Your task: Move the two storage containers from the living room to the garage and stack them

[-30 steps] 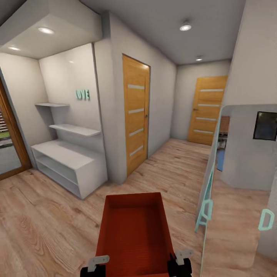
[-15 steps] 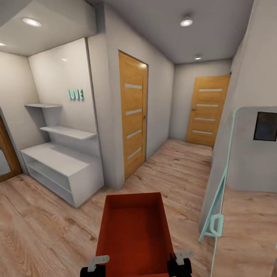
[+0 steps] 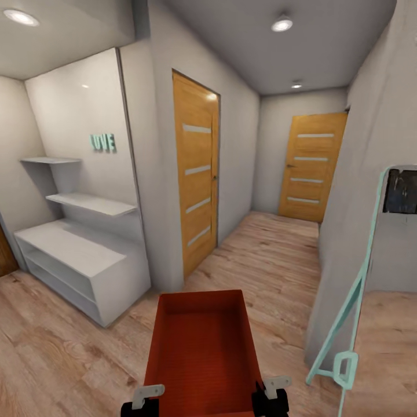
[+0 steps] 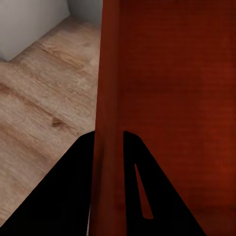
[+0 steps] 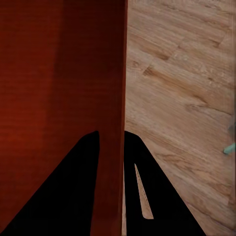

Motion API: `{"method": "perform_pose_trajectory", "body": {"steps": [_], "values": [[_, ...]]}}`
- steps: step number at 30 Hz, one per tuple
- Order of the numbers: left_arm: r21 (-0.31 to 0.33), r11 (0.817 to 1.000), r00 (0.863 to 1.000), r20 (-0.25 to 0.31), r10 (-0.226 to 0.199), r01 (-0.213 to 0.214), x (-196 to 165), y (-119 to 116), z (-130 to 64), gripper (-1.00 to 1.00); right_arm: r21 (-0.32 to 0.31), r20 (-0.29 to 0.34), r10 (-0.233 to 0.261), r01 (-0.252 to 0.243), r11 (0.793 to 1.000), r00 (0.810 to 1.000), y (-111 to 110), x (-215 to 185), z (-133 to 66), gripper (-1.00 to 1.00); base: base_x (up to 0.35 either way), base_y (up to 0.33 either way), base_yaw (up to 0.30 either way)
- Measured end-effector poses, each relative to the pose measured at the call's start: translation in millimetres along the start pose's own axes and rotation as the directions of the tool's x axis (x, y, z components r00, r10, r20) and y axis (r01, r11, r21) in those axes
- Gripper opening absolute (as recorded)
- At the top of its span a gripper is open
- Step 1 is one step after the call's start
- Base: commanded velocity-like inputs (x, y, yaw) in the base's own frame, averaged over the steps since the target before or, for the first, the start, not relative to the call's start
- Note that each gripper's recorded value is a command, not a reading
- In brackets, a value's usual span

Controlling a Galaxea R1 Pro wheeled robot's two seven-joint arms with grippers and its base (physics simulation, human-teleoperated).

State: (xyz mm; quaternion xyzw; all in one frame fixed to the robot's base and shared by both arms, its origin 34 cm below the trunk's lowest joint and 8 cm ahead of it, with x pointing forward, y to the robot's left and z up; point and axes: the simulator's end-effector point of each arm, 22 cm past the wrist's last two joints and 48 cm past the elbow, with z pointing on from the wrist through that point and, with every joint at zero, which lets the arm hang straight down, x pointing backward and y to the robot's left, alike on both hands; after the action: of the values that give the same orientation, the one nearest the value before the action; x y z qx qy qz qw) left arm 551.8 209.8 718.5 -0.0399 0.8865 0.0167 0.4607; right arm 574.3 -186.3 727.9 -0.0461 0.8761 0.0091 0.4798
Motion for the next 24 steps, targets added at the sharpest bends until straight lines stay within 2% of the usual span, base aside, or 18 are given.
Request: {"method": "perform_pose_trajectory", "body": {"steps": [24], "values": [[0.0, 1.0, 1.0, 0.0, -0.001, 0.001, -0.1, 0.0, 0.0, -1.0, 0.0, 0.0, 0.001, -0.001, 1.0, 1.0, 0.0, 0.0, 0.0, -1.0, 0.341, 0.157, -0.269]]}}
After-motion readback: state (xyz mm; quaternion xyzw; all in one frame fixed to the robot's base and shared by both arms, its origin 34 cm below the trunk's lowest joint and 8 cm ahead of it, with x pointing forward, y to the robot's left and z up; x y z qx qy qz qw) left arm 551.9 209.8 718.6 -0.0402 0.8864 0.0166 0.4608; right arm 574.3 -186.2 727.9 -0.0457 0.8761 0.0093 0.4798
